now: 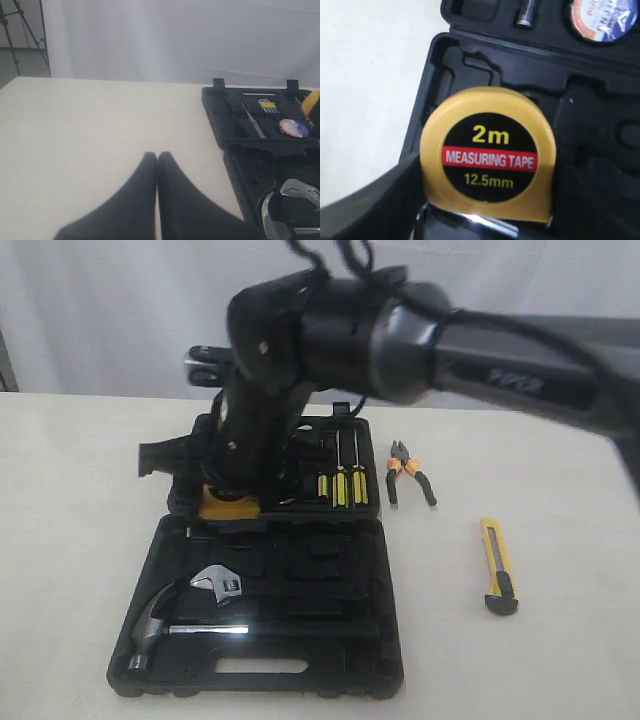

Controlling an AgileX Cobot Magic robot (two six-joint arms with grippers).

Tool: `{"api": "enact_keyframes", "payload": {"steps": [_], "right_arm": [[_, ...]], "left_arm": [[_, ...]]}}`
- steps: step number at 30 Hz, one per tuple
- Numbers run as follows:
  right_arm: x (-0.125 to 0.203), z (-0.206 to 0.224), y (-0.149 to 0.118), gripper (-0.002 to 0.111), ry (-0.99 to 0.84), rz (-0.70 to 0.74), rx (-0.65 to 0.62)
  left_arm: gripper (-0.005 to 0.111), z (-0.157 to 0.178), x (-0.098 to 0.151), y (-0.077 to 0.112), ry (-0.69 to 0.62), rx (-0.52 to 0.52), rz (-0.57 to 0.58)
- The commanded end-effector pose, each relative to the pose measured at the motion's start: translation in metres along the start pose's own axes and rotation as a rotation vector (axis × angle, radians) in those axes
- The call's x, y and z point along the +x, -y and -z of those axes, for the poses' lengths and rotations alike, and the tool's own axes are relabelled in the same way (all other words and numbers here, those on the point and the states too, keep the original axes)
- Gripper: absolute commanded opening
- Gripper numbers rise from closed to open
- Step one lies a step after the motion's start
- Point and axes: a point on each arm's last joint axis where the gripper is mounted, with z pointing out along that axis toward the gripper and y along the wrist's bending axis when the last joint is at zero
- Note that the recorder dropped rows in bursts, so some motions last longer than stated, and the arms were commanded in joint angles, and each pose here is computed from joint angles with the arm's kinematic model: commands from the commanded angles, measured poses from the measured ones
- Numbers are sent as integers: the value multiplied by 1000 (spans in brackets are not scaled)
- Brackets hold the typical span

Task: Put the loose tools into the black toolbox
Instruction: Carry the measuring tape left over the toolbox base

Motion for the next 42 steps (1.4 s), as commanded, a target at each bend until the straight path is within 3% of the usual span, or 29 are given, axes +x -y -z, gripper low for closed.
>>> {"api": "enact_keyframes", "payload": {"steps": [1, 9, 20, 30, 33, 36, 38, 42], "right_arm": [[-3, -31, -28, 14, 49, 17, 8], [-16, -68, -44, 14, 65, -43, -3], [-12, -106, -36, 14, 42, -22, 93], [-3, -114, -34, 14, -30, -48, 107], [-2, -115, -35, 33, -45, -56, 94], [0, -115, -36, 66, -66, -67, 83], [1, -114, -36, 74, -74, -70, 83], [0, -110, -36, 75, -78, -72, 85]], "left_arm": [[0, 0, 1, 0, 0, 3, 2], [0, 0, 1, 0, 0, 3, 2], [0, 0, 1, 0, 0, 3, 2], [0, 0, 1, 0, 0, 3, 2], [0, 0, 1, 0, 0, 3, 2], [0, 0, 1, 0, 0, 3, 2], [0, 0, 1, 0, 0, 3, 2], [0, 0, 1, 0, 0, 3, 2]]}}
